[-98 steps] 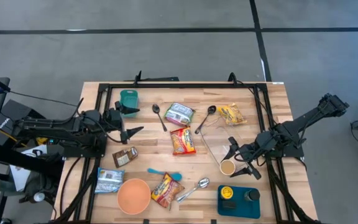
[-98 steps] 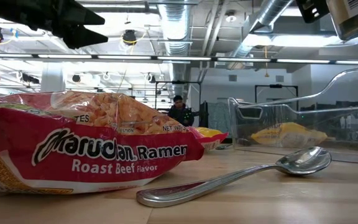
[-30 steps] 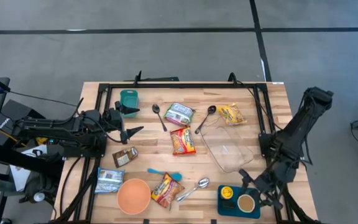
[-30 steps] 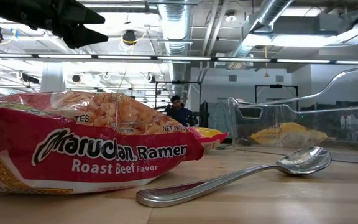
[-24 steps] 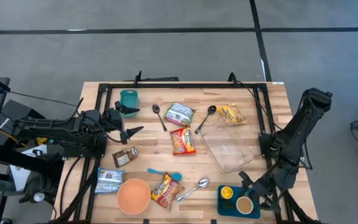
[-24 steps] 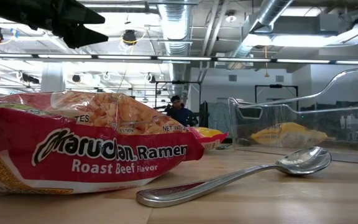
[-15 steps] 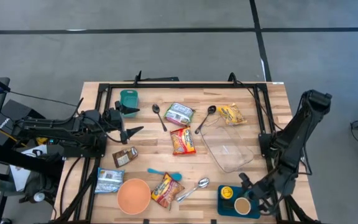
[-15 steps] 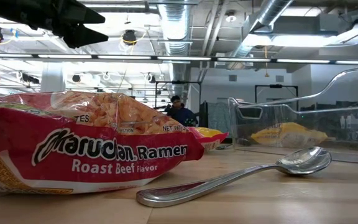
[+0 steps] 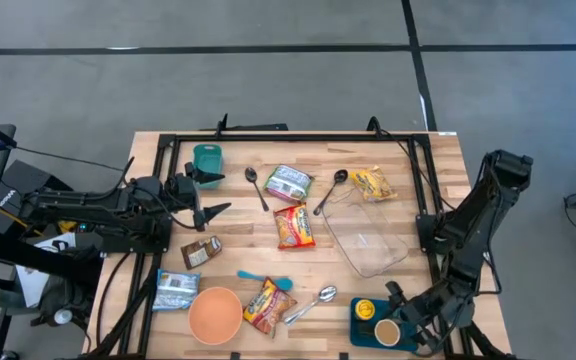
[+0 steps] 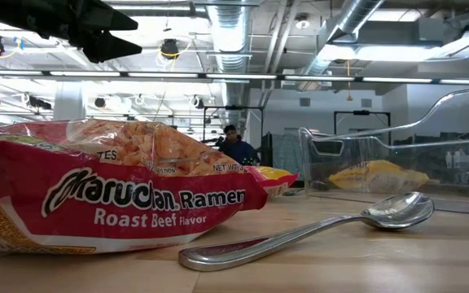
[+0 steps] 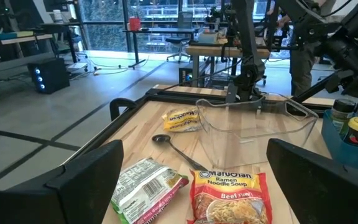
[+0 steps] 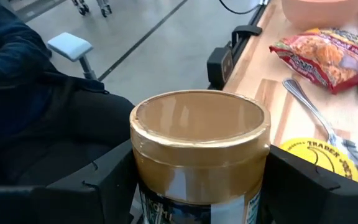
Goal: Pick & Place Food Item
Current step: Put the golden spice bottle into the blue bin
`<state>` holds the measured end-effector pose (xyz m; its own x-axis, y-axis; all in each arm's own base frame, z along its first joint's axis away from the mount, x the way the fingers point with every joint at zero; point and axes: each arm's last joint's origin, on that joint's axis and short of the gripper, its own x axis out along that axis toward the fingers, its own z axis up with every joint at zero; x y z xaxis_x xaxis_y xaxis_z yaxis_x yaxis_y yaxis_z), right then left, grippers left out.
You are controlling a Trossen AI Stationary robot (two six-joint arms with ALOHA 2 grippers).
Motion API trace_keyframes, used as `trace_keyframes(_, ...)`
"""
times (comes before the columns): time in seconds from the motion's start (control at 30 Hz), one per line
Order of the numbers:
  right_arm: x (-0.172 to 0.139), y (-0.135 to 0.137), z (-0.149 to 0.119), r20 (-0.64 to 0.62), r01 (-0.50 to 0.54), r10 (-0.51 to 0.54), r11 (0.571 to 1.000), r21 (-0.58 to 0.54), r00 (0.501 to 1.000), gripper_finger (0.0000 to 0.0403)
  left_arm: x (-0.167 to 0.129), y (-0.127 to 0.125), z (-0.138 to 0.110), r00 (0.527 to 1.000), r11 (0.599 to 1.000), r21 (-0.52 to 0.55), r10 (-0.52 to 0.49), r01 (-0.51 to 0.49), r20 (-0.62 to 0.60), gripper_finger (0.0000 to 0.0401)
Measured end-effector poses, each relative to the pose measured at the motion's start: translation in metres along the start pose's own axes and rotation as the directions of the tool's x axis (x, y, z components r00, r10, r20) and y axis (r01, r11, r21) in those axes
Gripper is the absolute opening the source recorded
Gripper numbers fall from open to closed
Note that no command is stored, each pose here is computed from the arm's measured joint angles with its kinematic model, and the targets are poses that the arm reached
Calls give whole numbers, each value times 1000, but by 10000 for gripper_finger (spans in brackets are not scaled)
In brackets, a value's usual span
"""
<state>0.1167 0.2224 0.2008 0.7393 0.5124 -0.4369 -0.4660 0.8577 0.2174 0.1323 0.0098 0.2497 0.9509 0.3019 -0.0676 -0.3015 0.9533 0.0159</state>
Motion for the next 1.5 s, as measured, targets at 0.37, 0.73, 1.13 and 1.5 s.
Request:
trace_keyframes(0.37,8,6,-16,-17,78,-78,997,-1,997,279,0,0,0,1000,1000,0,-1,1,1,392)
trace_keyframes(0.73,10,6,-21,-15,119,-119,992,39,993,279,0,0,0,1000,1000,0,-5,5,1,392)
trace_keyframes(1.13,7,9,-23,-1,140,-140,989,41,990,284,0,0,0,1000,1000,0,-4,4,1,392)
trace_keyframes(1.5,21,10,-36,-26,160,-159,986,47,987,285,0,0,0,1000,1000,0,1,-1,0,392)
